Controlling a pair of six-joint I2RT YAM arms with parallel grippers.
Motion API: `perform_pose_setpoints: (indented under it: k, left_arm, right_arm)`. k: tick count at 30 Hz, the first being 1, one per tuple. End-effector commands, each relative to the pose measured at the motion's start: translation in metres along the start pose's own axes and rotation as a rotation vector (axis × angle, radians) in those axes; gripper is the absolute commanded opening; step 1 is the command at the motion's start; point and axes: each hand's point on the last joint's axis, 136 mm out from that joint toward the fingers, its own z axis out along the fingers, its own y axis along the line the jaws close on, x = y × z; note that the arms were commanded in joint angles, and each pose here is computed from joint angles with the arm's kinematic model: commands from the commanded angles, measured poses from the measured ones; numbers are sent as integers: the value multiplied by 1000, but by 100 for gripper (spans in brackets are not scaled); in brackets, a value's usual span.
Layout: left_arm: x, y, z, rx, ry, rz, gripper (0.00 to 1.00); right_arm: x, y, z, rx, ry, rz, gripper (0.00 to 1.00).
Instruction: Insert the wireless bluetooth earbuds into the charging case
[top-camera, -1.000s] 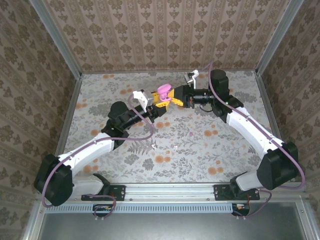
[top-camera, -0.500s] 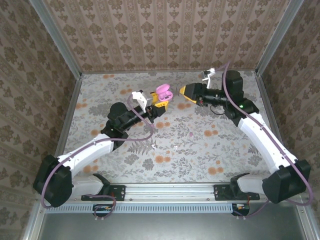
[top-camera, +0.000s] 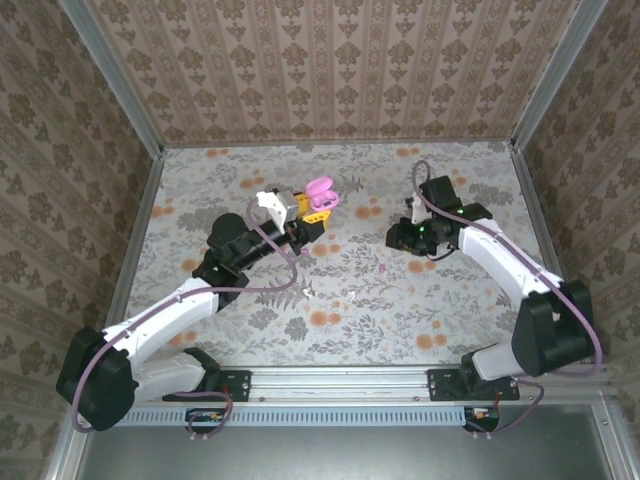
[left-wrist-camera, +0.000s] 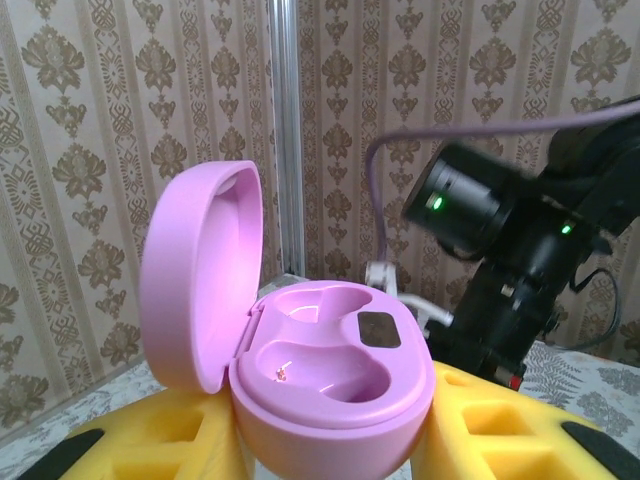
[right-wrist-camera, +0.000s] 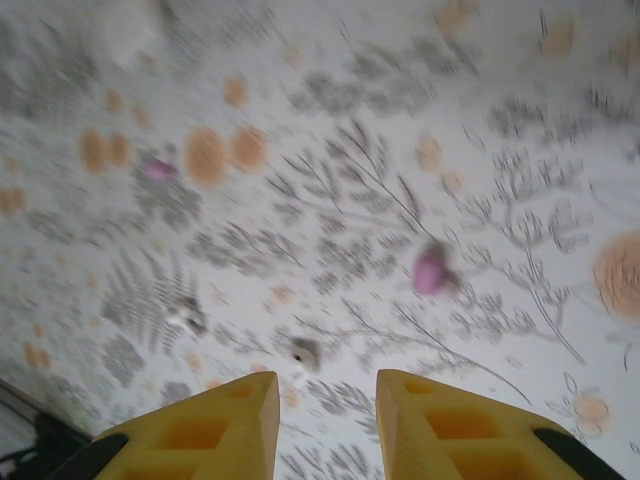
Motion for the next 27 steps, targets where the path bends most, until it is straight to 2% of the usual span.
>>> perform_pose_setpoints:
  k: [1,5,14,27]
  left_arm:
    - [-3,1,-4,-10,-5,-20,39]
    - [-6,0,-4,-8,-10,-18,39]
    - [-5,-1,-5,-6,-6,-23,39]
    - [-6,0,-4,-10,0,-20,39]
  right_arm:
    - [24,-18,18,66,124,-4,33]
    - [32,-23,38,104,185,15,33]
    - [34,-28,62,178,233,18,30]
    - [27,-37,79,235,219,26,29]
